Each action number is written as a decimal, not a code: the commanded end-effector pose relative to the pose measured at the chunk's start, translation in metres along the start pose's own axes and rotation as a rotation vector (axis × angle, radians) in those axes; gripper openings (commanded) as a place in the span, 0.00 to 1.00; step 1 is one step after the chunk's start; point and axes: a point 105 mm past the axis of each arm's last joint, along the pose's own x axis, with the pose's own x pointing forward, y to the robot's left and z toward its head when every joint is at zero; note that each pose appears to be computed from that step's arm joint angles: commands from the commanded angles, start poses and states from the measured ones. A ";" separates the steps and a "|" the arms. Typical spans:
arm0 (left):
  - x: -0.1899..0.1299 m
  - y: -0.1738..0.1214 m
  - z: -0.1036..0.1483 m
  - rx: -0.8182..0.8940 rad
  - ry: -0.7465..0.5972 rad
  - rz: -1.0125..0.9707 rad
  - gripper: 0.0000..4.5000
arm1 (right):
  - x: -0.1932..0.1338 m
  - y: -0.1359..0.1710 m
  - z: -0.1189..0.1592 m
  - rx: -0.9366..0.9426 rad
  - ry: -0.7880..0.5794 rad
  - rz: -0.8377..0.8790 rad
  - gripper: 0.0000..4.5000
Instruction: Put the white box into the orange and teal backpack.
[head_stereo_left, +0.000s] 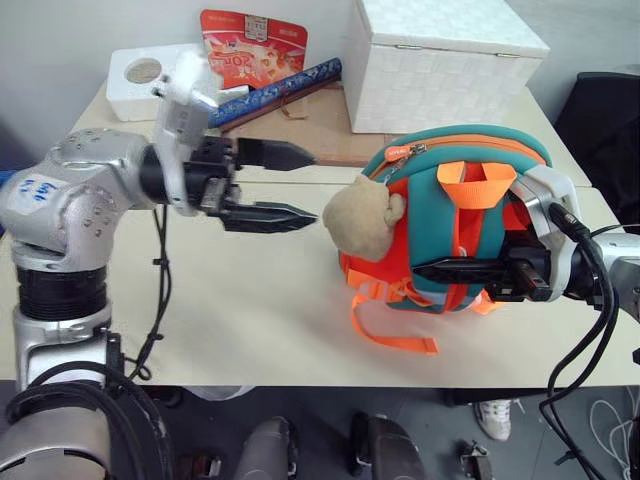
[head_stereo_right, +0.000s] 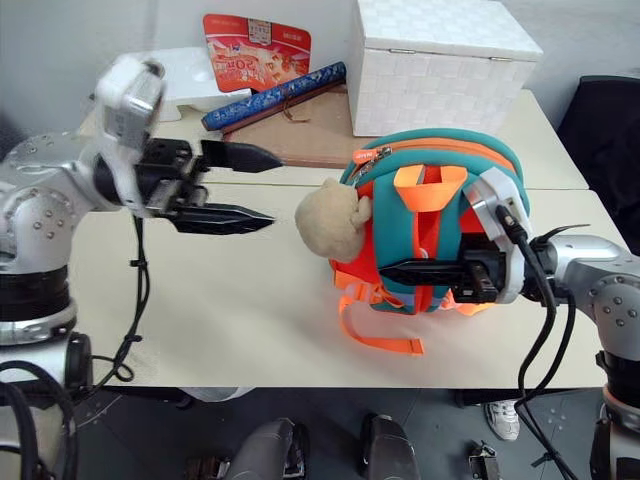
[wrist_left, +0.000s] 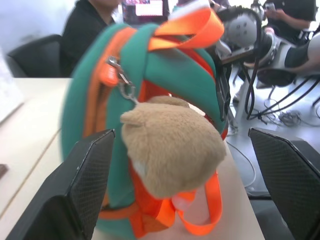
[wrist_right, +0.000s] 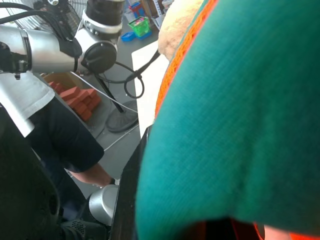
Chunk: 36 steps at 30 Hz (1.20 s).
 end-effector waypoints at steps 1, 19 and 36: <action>0.019 -0.002 -0.009 0.045 0.076 0.015 1.00 | 0.002 0.010 0.009 -0.047 -0.024 0.023 0.00; 0.007 0.020 -0.005 -0.071 -0.039 0.116 0.25 | -0.004 0.003 0.000 -0.010 -0.060 -0.063 0.00; -0.036 0.036 -0.123 0.107 0.457 0.176 0.20 | -0.039 -0.002 0.000 0.001 -0.099 -0.166 0.00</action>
